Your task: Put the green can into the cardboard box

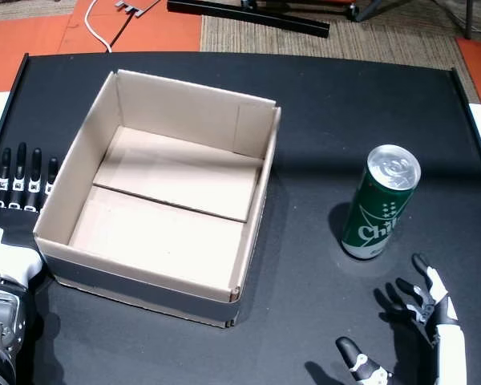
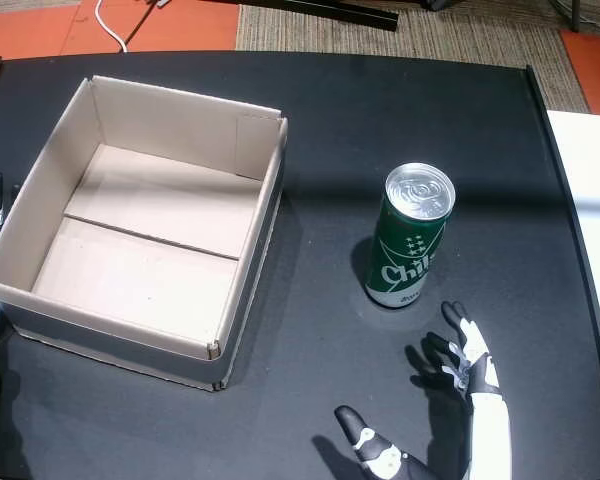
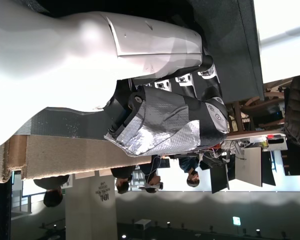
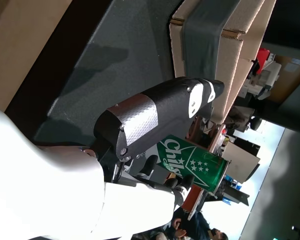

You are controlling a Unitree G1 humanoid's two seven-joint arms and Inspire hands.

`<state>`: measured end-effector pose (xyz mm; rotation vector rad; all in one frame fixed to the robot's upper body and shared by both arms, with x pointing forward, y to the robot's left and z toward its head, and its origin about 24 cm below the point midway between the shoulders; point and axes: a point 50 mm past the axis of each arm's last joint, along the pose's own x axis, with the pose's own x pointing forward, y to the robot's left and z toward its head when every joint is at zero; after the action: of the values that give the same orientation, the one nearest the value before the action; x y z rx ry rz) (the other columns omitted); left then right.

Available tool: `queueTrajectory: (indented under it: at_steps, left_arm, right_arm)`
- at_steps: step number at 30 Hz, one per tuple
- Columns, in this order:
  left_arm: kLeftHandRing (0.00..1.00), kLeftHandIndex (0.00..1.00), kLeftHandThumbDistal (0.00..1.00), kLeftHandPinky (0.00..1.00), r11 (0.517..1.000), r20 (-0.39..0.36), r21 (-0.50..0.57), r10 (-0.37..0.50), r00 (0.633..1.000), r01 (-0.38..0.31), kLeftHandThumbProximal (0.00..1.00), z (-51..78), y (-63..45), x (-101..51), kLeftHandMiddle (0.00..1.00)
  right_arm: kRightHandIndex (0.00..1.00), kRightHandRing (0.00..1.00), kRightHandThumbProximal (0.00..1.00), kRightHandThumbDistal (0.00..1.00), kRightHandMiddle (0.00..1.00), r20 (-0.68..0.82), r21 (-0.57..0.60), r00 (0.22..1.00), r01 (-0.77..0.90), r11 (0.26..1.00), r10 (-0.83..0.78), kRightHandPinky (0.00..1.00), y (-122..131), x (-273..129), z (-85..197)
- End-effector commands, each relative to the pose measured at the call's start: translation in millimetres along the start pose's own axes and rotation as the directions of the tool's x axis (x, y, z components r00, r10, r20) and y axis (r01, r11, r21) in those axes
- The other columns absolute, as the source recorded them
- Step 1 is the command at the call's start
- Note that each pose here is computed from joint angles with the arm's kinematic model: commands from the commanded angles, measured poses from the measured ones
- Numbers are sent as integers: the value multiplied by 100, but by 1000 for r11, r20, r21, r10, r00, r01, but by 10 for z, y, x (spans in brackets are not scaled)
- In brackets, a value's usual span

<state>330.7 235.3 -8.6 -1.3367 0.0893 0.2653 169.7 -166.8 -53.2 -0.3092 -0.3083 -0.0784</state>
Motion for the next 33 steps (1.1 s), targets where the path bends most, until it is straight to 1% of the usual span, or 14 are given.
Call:
queueTrajectory:
  at_steps: [1,6,9,11,14,15,17,19,21,23,24,26,30,33]
  left_arm:
    - [68,52,0,80,996,-32,5,93,995,-93,56,-67,227,-106,56]
    - [67,51,0,80,995,-31,10,97,995,-97,56,-61,239,-112,55]
    - [67,52,0,79,995,-32,8,97,995,-96,55,-62,238,-112,55]
    - [67,51,0,80,995,-33,8,98,995,-98,55,-62,239,-112,55]
    - [67,53,0,80,995,-32,10,103,994,-103,54,-68,235,-109,55]
    - [67,53,0,81,995,-33,6,101,994,-100,54,-71,233,-108,56]
    - [68,55,0,81,996,-34,4,94,995,-94,54,-74,230,-108,57]
    - [66,55,0,79,995,-33,13,95,995,-95,55,-74,228,-106,56]
    - [67,53,0,80,995,-34,14,97,995,-97,56,-70,227,-105,56]
    - [68,52,0,83,995,-34,10,96,995,-96,56,-66,228,-106,56]
    - [68,52,0,82,995,-33,8,95,995,-95,56,-64,229,-107,56]
    - [68,52,0,81,995,-31,8,95,995,-95,55,-57,233,-109,56]
    - [67,52,0,79,995,-27,7,100,995,-100,54,-49,220,-100,55]
    - [67,51,0,81,995,-25,9,96,995,-96,55,-45,218,-100,55]
  right_arm:
    - [67,89,45,100,82,-11,9,1000,12,1000,-11,94,-13,-52,-3]
    - [66,89,49,100,82,-16,-8,1000,7,1000,-7,95,-16,-56,-13]
    - [68,88,46,100,82,-20,-1,1000,17,1000,-17,95,-15,-58,-14]
    - [70,88,50,100,82,-28,-4,999,27,1000,-27,95,-19,-60,-21]
    - [76,91,50,100,86,-39,26,998,45,999,-44,97,-37,-57,-17]
    - [79,93,52,100,87,-36,27,998,45,999,-44,98,-51,-51,-13]
    - [86,95,49,100,88,-36,46,998,44,998,-43,99,-71,-42,-8]
    - [86,95,48,100,89,-33,60,998,47,997,-45,99,-99,-14,-3]
    - [85,95,50,100,89,-21,46,999,45,998,-44,99,-145,41,-3]
    - [84,94,58,100,89,-11,15,999,45,999,-45,99,-185,92,-7]
    - [83,94,62,100,88,-10,0,999,48,999,-48,98,-202,117,-12]
    - [83,94,57,100,90,6,14,999,49,999,-49,99,-236,183,-2]
    - [83,96,57,100,92,47,13,998,29,999,-30,100,-314,310,23]
    - [83,95,57,100,91,65,-10,998,12,1000,-12,100,-367,393,28]
